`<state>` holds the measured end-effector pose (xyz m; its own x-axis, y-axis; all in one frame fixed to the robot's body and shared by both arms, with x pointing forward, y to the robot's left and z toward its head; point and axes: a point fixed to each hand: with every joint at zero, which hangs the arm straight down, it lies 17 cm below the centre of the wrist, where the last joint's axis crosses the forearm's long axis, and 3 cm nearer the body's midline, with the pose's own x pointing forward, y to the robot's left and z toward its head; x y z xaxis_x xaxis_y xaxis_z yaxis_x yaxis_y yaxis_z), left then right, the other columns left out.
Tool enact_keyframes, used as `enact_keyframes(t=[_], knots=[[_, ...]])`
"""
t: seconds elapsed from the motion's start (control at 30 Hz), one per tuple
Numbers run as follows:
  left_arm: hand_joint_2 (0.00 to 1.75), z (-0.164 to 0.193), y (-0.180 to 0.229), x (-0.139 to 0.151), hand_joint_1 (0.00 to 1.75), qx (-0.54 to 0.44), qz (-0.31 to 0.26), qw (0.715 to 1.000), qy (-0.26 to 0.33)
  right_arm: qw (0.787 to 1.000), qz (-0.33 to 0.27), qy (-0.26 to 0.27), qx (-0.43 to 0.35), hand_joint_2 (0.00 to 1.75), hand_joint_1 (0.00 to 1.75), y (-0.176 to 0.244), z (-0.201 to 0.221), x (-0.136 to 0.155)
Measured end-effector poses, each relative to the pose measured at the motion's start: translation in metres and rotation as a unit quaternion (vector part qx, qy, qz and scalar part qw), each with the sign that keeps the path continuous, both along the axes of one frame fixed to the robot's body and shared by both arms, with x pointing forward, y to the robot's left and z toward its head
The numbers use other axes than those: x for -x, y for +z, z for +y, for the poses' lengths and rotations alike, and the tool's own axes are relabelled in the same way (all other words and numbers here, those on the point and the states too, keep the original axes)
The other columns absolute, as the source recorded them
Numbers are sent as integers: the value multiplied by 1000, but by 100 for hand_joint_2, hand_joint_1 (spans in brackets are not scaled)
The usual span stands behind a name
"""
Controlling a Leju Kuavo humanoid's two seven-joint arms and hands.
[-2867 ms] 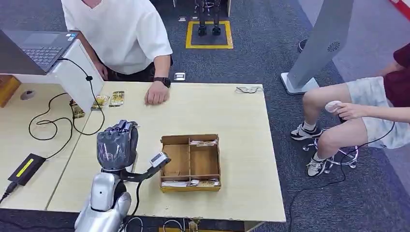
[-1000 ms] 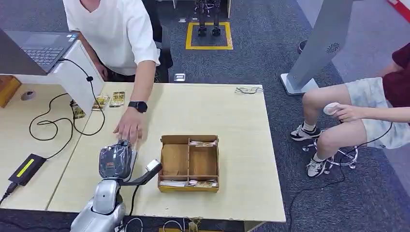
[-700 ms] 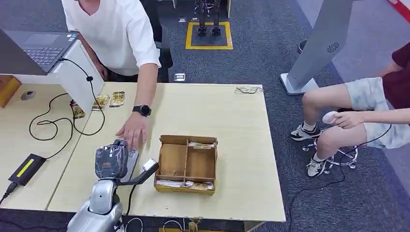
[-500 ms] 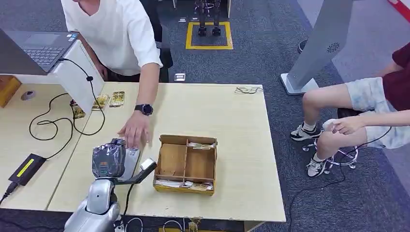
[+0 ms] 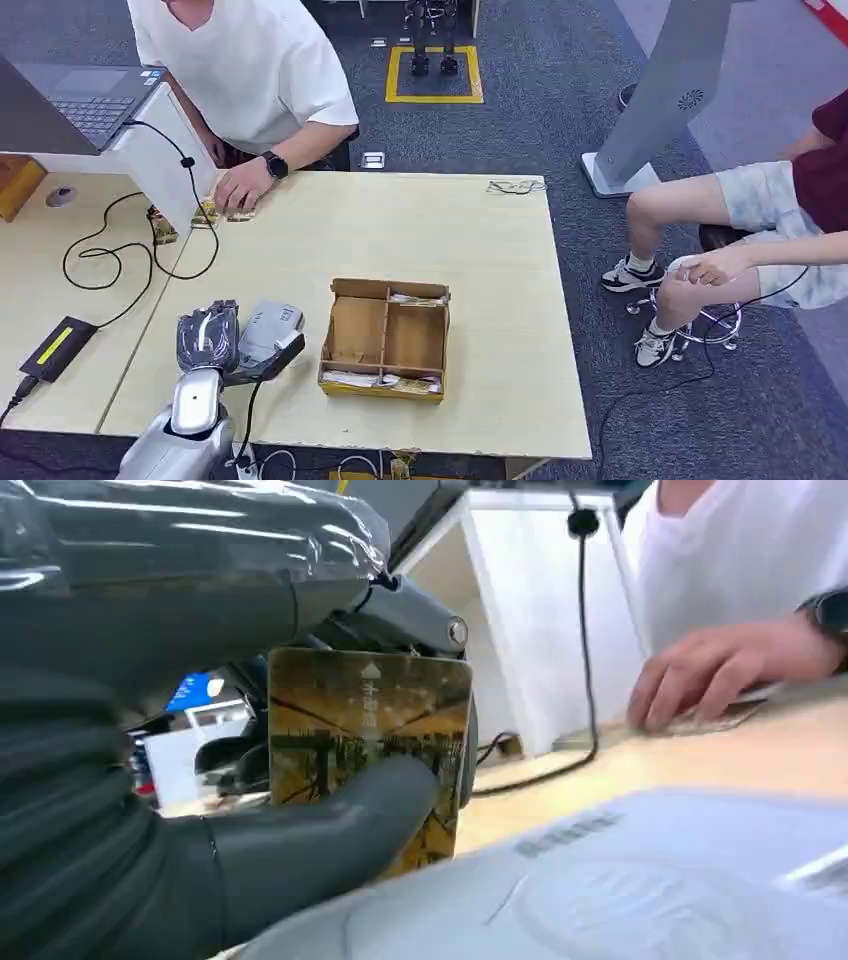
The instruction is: Pass the card to the sensor for recognition and then transmit it.
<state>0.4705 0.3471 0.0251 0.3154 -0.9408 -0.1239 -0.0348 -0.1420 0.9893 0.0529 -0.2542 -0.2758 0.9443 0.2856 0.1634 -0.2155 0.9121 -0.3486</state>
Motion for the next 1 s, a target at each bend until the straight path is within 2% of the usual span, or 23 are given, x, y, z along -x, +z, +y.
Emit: enact_keyframes(t=[0.2,0.67,0.8,1.0], knots=[[175,1,-24,-1,175,-15,63,998,-7,1000,1,5,1,175,0,0,0,-1],[175,-3,-27,-6,175,-16,71,997,-20,1000,2,14,3,175,0,0,-1,-2],[175,-7,-22,-8,175,-11,52,998,-26,1000,2,15,3,175,0,0,0,-3],[175,-24,9,-10,175,9,-44,997,-66,1000,-2,15,4,175,0,0,-2,-4]])
